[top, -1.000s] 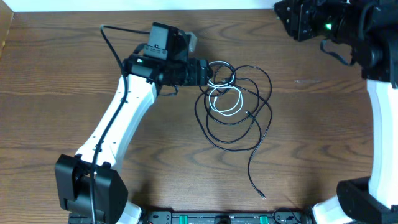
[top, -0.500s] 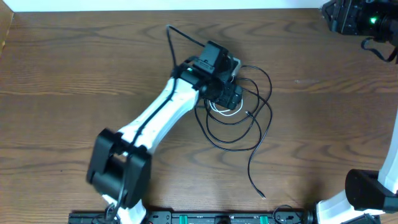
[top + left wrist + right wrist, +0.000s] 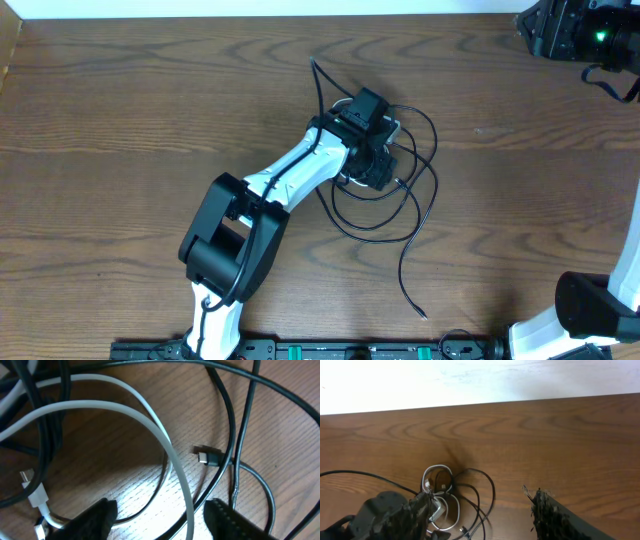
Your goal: Untangle cables
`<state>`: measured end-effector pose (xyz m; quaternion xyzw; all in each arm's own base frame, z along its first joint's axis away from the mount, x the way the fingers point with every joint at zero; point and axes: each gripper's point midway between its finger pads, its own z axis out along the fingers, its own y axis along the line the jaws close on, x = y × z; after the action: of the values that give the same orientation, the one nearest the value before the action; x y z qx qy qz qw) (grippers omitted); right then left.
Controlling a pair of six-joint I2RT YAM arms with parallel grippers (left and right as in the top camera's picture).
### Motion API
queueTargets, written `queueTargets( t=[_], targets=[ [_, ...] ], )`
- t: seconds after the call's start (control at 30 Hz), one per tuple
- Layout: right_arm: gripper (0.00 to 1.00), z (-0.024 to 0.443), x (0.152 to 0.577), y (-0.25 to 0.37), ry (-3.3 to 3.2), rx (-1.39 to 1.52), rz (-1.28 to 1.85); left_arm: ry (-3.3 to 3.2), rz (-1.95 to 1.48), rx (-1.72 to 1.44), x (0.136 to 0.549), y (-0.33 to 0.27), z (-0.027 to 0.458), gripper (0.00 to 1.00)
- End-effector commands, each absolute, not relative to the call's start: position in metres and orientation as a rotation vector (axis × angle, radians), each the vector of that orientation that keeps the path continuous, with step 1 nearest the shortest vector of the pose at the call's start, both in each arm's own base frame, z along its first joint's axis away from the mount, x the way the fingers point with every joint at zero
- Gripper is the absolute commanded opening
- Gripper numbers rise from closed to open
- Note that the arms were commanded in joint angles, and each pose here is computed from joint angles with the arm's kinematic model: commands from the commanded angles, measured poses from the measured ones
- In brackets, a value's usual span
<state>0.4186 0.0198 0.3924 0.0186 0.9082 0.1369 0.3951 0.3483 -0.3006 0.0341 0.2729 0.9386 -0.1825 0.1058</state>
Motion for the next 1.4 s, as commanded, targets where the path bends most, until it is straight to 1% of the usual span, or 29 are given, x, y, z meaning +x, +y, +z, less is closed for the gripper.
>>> queueTargets(
  t=[0.0,0.03,0.07,0.2,0.3,0.47,0.6,0.77,1.07,1.23,1.37],
  targets=[
    [0.62,0.382,0.420,0.019,2.337,0.046,0.344,2.749,-0.524,0.815,0.354,-0.303,0.034,0.28],
    [0.61,0.380,0.421,0.019,2.344,0.047,0.345,2.745,-0.525,0.814,0.355,-0.303,0.035,0.12],
    [0.61,0.378,0.421,0.019,2.351,0.038,0.341,2.739,-0.527,0.812,0.356,-0.303,0.037,0.08],
    [0.61,0.370,0.422,0.019,2.378,0.032,0.344,2.727,-0.511,0.725,0.365,-0.298,0.054,0.08],
    [0.60,0.361,0.426,0.022,2.400,0.029,0.365,2.679,-0.519,0.690,0.372,-0.292,0.088,0.08],
    [0.59,0.345,0.434,0.043,2.433,-0.076,0.466,2.522,-0.555,0.585,0.380,-0.275,0.174,0.08],
    [0.59,0.327,0.443,0.057,2.474,-0.114,0.507,2.351,-0.588,0.531,0.373,-0.258,0.249,0.08],
    [0.59,0.307,0.450,0.076,2.509,-0.197,0.578,2.214,-0.569,0.453,0.360,-0.239,0.308,0.07],
    [0.59,0.260,0.461,0.112,2.613,-0.277,0.634,2.047,-0.614,0.428,0.340,-0.227,0.367,0.07],
    [0.63,0.239,0.463,0.123,2.647,-0.348,0.668,1.952,-0.634,0.407,0.335,-0.223,0.396,0.07],
    [0.65,0.222,0.465,0.130,2.688,-0.360,0.680,1.923,-0.612,0.313,0.342,-0.206,0.414,0.07]
  ],
)
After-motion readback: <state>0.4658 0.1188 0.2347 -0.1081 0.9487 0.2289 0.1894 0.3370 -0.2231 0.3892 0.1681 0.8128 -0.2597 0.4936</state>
